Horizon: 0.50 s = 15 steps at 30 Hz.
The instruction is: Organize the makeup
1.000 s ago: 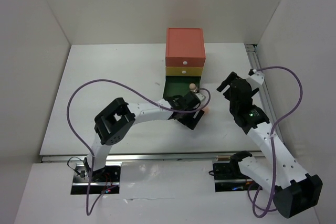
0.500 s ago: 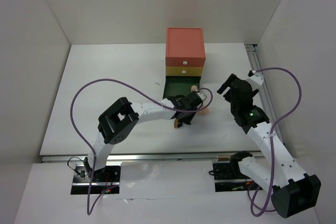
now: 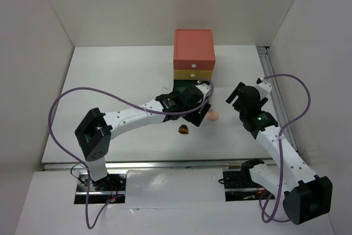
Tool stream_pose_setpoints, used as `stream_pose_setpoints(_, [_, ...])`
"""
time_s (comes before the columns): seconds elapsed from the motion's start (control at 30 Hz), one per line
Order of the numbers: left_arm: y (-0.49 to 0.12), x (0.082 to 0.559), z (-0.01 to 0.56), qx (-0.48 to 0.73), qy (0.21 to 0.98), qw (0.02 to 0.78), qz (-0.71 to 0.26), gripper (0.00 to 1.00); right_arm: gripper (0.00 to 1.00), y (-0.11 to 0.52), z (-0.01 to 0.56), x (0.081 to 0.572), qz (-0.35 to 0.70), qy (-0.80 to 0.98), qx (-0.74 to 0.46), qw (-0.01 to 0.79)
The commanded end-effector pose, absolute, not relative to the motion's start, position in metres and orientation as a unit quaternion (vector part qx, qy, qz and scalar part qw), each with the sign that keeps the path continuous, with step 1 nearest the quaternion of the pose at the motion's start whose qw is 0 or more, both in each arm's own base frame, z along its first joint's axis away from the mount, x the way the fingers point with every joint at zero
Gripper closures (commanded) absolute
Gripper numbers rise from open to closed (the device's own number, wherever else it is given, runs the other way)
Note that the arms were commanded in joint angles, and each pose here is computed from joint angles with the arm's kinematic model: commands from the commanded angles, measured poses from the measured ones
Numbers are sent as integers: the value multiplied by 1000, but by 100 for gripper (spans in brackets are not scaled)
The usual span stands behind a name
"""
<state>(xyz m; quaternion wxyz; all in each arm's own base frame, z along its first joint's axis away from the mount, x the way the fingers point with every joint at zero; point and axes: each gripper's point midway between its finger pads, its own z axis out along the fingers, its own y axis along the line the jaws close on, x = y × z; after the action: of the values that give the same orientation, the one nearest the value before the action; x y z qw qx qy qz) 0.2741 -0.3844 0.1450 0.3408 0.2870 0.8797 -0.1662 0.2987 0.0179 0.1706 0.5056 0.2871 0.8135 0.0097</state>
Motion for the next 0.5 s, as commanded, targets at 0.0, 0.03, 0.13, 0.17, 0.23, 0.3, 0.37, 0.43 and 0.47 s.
stream_pose_setpoints(0.0, [-355, 268, 107, 277, 906, 290, -134, 14, 14, 16, 173, 297, 15, 807, 296, 511])
stream_pose_setpoints(0.03, [-345, 266, 98, 274, 911, 279, -129, 14, 14, 16, 173, 297, 15, 807, 296, 511])
stream_pose_setpoints(0.13, [-333, 261, 85, 260, 921, 265, -122, 10, 14, 15, 172, 295, 13, 809, 295, 508])
stream_pose_setpoints(0.17, [-331, 259, 79, 255, 923, 261, -121, 10, 14, 15, 171, 295, 10, 811, 292, 508])
stream_pose_setpoints(0.23, [-332, 259, 70, 255, 923, 261, -121, 10, 14, 12, 171, 295, 8, 809, 295, 508])
stream_pose_setpoints(0.3, [-333, 259, 58, 258, 926, 250, -118, 10, 14, 16, 172, 297, 18, 810, 292, 508])
stream_pose_setpoints(0.37, [-336, 265, 55, 254, 927, 249, -116, 10, 14, 16, 170, 297, 15, 812, 292, 505])
stream_pose_setpoints(0.43, [-339, 265, 44, 257, 930, 237, -115, 10, 14, 16, 170, 297, 15, 812, 292, 505])
stream_pose_setpoints(0.47, [-341, 262, 39, 260, 931, 228, -120, 10, 14, 16, 166, 296, 13, 814, 291, 502])
